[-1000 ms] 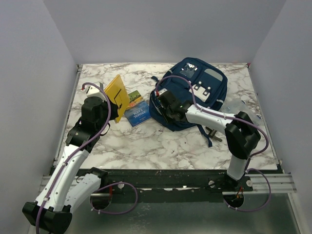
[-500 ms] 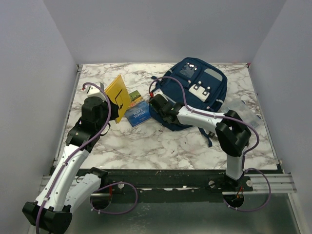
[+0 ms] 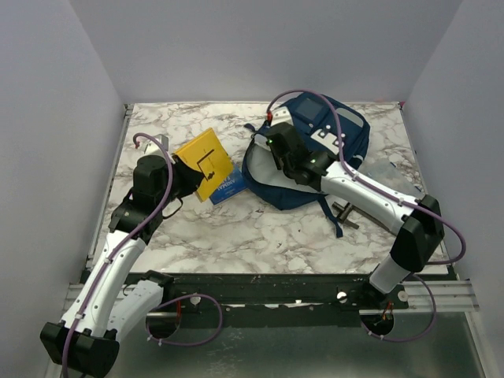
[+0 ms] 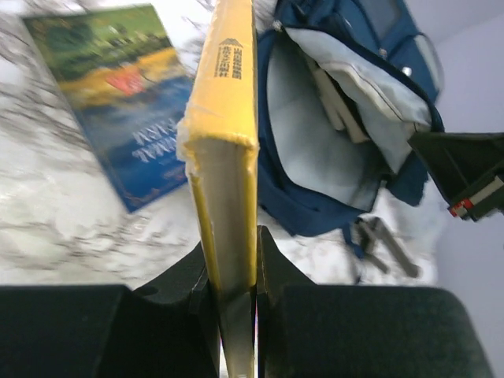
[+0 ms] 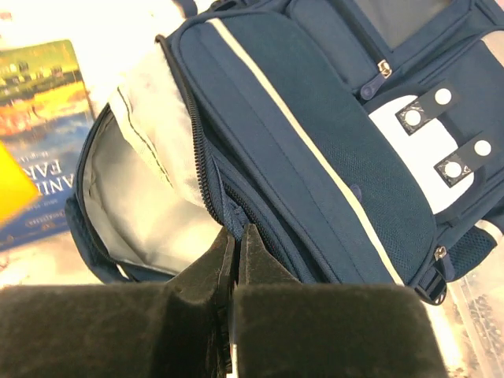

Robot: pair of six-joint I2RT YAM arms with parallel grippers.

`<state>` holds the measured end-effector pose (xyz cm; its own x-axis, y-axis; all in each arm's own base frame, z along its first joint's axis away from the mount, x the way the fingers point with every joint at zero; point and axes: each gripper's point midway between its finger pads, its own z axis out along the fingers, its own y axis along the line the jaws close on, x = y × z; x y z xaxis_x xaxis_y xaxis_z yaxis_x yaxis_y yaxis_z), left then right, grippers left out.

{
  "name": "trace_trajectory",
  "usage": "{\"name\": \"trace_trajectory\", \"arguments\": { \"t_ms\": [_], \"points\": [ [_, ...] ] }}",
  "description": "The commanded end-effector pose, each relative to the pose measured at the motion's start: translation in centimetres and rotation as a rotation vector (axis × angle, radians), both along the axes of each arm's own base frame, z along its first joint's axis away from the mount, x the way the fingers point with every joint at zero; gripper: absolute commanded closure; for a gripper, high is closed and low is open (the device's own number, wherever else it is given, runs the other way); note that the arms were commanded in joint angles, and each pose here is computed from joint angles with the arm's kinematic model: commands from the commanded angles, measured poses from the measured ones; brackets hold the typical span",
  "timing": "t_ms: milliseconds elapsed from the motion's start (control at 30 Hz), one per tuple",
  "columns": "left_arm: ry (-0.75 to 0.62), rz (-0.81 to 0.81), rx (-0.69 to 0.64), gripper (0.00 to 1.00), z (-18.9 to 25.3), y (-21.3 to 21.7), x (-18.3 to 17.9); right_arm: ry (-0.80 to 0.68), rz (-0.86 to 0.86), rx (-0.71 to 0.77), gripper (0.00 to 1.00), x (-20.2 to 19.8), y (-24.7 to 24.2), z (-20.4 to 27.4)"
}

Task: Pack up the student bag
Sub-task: Place the book in the student bag.

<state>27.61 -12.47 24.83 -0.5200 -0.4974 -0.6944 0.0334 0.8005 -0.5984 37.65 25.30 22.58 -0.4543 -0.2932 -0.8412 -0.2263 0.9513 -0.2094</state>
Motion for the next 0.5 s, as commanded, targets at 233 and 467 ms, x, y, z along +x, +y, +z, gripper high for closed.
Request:
{"name": "trace_trajectory", "arguments": {
  "t_ms": [233, 467],
  "points": [
    [0.193, -0.380, -0.667, 1.00, 2.1, -10.5, 0.1, -0.112, 0.060, 0.502, 1.00, 2.4, 1.8, 10.2],
    [0.267, -0.383, -0.777, 1.00, 2.2, -13.9, 1.9, -0.089, 0.107, 0.581, 1.00, 2.2, 3.4, 11.0]
  ]
}}
